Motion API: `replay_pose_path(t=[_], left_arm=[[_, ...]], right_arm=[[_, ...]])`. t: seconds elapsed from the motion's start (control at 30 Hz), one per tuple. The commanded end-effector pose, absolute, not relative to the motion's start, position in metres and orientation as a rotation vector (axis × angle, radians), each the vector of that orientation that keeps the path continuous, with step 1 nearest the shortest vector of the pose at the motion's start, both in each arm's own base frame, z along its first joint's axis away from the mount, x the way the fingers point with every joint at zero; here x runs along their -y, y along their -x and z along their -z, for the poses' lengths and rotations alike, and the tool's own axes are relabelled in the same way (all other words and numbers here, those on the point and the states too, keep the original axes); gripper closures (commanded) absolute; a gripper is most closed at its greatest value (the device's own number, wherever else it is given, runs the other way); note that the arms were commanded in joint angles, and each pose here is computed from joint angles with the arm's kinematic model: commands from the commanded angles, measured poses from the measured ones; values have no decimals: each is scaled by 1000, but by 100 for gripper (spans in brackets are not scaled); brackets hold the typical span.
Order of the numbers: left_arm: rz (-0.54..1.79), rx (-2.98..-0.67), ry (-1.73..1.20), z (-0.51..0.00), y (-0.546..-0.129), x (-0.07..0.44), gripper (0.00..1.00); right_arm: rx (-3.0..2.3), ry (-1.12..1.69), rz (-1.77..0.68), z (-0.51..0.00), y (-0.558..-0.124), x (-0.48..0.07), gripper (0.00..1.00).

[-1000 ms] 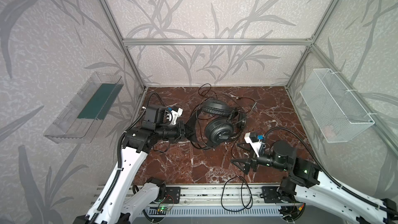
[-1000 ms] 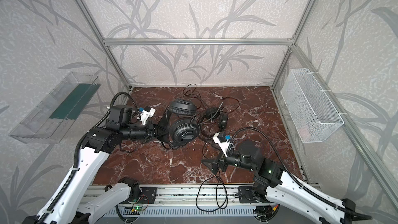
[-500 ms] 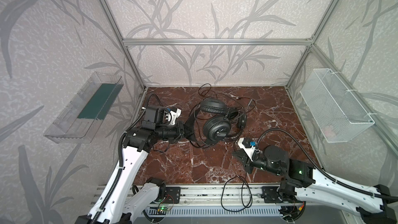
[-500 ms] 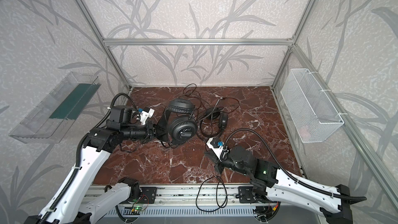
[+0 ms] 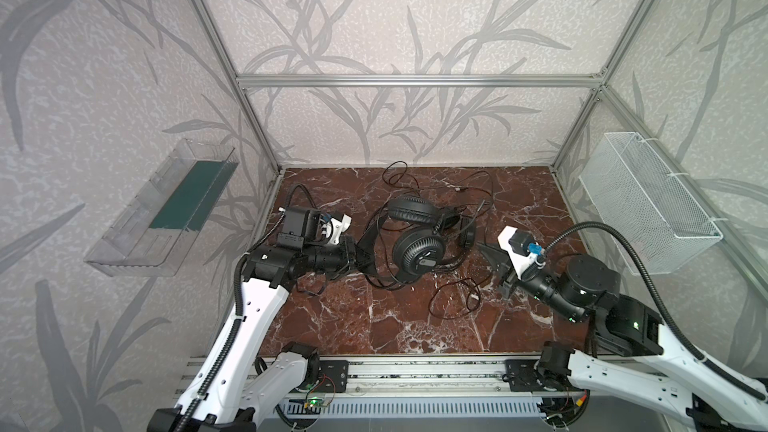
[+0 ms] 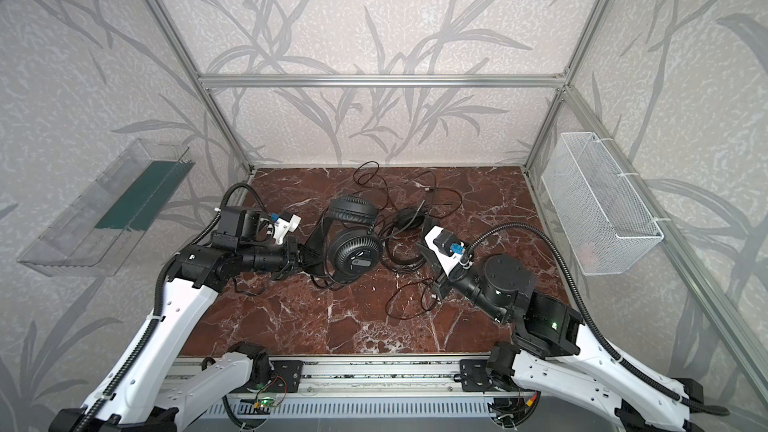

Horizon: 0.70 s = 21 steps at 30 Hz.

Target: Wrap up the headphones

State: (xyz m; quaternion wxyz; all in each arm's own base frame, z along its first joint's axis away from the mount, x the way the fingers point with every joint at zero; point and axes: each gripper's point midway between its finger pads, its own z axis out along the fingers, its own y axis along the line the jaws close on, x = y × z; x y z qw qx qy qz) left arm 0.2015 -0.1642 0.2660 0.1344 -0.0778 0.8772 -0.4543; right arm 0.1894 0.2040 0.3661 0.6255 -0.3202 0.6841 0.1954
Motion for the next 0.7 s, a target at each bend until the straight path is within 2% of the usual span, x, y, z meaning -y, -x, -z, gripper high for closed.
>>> replay_pose_path(t=[0.0, 0.13, 0.33, 0.5, 0.67], left_arm=[[1401, -2439, 135, -300, -191, 167, 100], [1324, -2397, 188, -315, -195, 151, 100], [1323, -2347, 197, -342, -206, 148, 100], [1134, -2333, 264, -361, -217, 128, 100], [1165, -2293, 284, -375, -229, 129, 100]], right_arm=[[-1681, 654, -464, -352, -209, -187, 100], [-1786, 555, -495, -322, -224, -175, 100], [-1981, 523, -578, -254, -224, -187, 100], [-2095, 503, -686, -211, -211, -198, 100], [-2178, 548, -733, -165, -186, -219, 100]])
